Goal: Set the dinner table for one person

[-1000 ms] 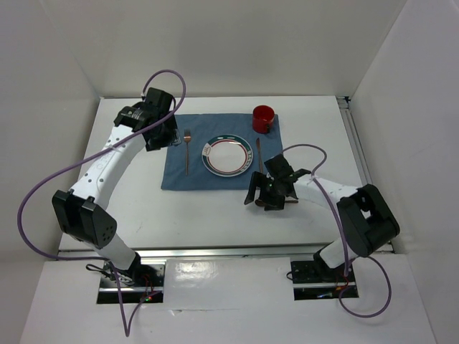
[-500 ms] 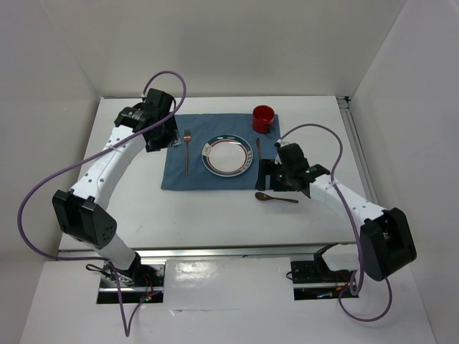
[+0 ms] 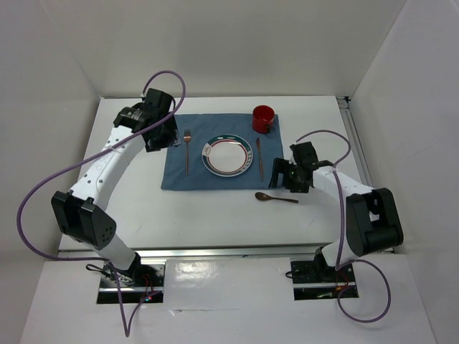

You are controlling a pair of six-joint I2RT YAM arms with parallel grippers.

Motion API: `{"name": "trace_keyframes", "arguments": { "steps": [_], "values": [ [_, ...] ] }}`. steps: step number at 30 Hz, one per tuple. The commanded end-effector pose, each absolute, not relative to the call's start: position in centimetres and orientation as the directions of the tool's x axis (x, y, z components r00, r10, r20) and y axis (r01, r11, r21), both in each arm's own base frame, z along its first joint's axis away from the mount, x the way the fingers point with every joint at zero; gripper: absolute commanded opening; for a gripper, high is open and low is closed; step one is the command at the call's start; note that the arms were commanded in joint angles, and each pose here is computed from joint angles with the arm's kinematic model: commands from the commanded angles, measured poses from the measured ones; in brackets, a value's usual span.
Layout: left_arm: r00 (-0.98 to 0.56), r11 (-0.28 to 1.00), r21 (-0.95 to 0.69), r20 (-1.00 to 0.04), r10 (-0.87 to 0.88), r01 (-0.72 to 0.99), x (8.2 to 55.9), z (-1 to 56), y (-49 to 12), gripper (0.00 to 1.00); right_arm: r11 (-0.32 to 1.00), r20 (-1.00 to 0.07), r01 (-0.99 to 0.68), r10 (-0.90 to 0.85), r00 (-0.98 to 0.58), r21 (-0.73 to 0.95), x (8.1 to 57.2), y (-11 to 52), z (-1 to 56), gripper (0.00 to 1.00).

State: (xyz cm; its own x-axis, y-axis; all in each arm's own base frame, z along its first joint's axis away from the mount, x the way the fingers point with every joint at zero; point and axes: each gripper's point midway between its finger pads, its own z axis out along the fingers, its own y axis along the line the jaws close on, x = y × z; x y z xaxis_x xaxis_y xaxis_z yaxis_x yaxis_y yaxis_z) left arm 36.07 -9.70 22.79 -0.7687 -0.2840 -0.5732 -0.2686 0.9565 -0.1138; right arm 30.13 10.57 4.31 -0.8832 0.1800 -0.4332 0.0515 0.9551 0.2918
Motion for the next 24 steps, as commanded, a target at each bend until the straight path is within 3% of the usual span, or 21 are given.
{"name": "trace_keyframes", "arguments": {
  "steps": [1,14,16,24],
  "values": [
    [-0.746,0.956,-0.137,-0.601,-0.288,-0.258,35.7,24.1,-9.7,0.68,0.933,-0.419,0.020,0.181,-0.890,0.360,29.1,11.6,4.0,0.99],
    [-0.745,0.956,-0.166,-0.600,-0.292,-0.241,35.9,24.5,-10.3,0.67,0.896,-0.281,-0.021,0.117,-0.952,0.444,22.0,17.0,3.2,0.99],
    [-0.745,0.956,-0.166,-0.600,-0.292,-0.241,35.9,24.5,-10.3,0.67,0.922,-0.277,-0.028,0.088,-0.957,0.387,21.3,17.6,2.9,0.86],
    [-0.751,0.957,-0.160,-0.594,-0.290,-0.243,35.8,24.1,-10.2,0.67,0.987,-0.245,0.039,0.076,-0.967,0.155,19.6,17.0,1.0,0.65]
  ]
}}
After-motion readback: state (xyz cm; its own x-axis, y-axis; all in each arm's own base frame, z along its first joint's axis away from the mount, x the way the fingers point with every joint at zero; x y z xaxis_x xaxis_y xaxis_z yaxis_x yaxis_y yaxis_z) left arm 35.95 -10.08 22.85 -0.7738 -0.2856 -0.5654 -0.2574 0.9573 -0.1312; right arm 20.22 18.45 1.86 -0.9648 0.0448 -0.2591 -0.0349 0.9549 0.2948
